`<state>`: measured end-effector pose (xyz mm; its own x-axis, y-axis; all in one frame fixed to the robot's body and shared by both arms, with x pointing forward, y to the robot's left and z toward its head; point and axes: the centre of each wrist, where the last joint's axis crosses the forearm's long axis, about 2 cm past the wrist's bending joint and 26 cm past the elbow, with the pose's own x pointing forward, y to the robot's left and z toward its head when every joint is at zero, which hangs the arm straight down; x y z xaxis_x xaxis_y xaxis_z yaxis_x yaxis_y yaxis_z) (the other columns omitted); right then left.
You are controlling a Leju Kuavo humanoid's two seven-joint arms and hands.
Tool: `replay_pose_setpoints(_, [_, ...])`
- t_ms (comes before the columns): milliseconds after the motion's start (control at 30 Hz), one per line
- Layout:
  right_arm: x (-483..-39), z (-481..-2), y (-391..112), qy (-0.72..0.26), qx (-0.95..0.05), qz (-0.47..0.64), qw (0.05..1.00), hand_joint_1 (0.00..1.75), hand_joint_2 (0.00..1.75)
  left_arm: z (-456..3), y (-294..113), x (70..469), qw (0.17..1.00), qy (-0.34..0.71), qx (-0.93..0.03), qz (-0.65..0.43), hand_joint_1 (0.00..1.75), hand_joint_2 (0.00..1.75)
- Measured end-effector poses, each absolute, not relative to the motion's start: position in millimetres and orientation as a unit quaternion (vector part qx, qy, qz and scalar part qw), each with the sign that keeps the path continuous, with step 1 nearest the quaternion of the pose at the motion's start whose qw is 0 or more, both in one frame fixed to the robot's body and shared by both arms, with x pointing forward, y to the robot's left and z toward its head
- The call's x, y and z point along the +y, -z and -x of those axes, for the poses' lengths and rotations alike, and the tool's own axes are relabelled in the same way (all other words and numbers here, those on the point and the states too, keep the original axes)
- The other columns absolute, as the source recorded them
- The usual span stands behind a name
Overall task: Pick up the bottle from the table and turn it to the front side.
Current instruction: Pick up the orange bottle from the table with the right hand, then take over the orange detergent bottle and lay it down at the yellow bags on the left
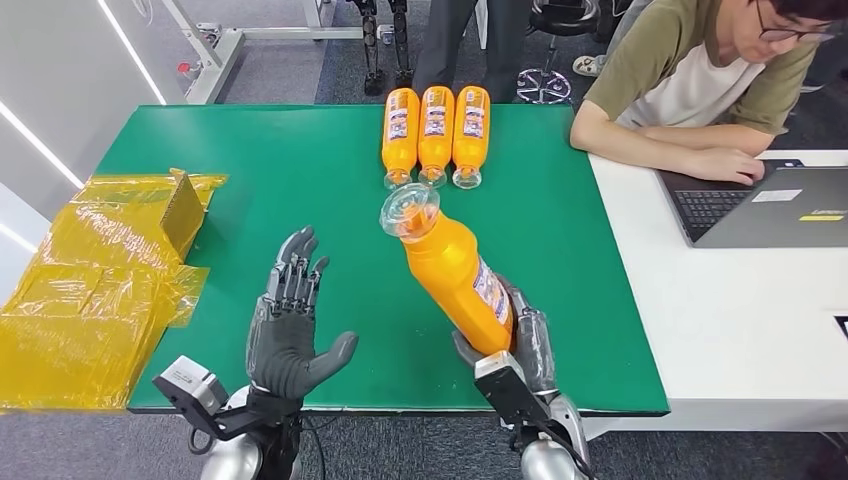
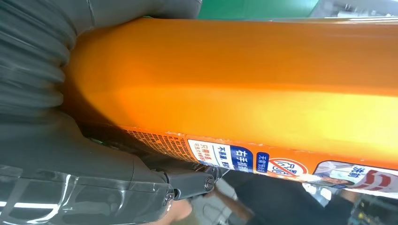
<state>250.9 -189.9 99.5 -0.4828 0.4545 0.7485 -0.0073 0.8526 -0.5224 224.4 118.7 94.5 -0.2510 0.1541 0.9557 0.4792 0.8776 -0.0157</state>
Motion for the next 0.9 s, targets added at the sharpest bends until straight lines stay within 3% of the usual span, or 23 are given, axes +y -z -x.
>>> replay_pose_setpoints(167, [-181, -245, -101, -0.237, -0.829, 0.117, 0.493, 1.55, 1.75, -224, -92, 114, 0.579, 0.153, -0.77, 0.219, 0.0, 1.75])
replay_pose_setpoints(300, [-179, -243, -102, -0.236, -0.83, 0.113, 0.493, 1.74, 1.75, -225, -90, 113, 0.581, 0.157, -0.768, 0.221, 0.0, 1.75])
replay_pose_setpoints(367, [-177, -243, -103, -0.246, -0.827, 0.111, 0.493, 1.75, 1.75, -226, -89, 113, 0.581, 0.159, -0.765, 0.227, 0.0, 1.75])
replay_pose_setpoints(900, [-159, -232, -98, -0.486, -0.745, 0.057, 0.453, 1.67, 1.75, -235, -85, 117, 0.585, 0.178, -0.749, 0.256, 0.0, 1.75])
